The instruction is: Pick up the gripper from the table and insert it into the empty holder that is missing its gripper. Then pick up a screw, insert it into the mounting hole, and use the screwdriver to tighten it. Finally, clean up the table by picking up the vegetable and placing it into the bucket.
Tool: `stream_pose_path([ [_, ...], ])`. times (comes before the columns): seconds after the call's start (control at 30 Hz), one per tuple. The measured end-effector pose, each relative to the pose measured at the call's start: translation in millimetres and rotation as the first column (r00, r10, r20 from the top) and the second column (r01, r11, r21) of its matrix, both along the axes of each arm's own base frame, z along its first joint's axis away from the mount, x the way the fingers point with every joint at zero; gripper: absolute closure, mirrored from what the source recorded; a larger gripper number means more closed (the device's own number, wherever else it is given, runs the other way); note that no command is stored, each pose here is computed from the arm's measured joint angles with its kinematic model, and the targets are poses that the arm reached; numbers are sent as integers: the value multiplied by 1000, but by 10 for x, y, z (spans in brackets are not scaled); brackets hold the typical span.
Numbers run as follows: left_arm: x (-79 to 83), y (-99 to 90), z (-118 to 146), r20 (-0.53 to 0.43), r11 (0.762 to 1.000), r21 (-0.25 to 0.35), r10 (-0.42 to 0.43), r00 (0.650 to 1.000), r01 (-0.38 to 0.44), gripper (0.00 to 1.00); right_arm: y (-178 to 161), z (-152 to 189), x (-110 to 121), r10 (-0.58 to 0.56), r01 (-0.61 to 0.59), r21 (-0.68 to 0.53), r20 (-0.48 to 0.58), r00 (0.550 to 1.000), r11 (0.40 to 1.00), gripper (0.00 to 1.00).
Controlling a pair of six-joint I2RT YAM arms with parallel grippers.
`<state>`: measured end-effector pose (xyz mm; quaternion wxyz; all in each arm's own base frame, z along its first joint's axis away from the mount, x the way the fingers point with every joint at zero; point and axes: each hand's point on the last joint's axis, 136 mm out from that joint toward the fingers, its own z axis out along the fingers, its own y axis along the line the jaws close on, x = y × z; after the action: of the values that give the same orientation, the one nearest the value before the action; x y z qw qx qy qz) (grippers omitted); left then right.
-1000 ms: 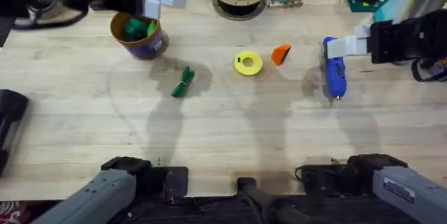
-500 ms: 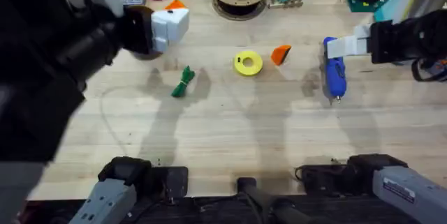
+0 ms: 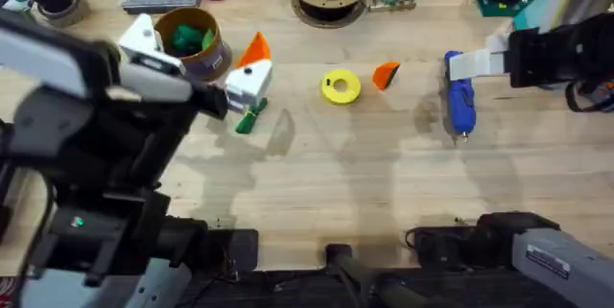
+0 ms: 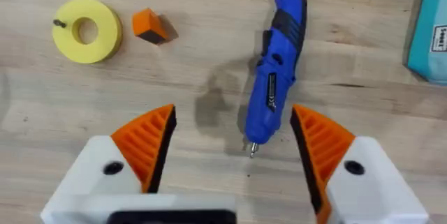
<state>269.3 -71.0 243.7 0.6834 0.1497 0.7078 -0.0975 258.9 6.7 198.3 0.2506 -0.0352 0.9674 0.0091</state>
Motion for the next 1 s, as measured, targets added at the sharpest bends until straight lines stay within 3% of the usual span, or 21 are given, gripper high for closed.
stream_pose_path([
  [0.27,-227,-114,-177,74,993,-19,-117,990,119,10,0,0,0,0,0,0,0,1000,1000,4],
  [0.43,-329,-183,-209,61,976,-138,-162,985,169,9,0,0,0,0,0,0,0,1000,1000,5],
  [0.57,-381,-220,-308,28,952,-237,-191,981,192,9,0,0,0,0,0,0,0,1000,1000,4],
  [0.67,-425,-274,-443,3,936,-276,-229,974,220,11,-1,0,0,0,0,0,0,1000,1000,4],
  [1.0,-658,-508,-569,-23,876,-309,-397,917,371,11,0,0,0,0,0,0,0,1000,1000,4],
])
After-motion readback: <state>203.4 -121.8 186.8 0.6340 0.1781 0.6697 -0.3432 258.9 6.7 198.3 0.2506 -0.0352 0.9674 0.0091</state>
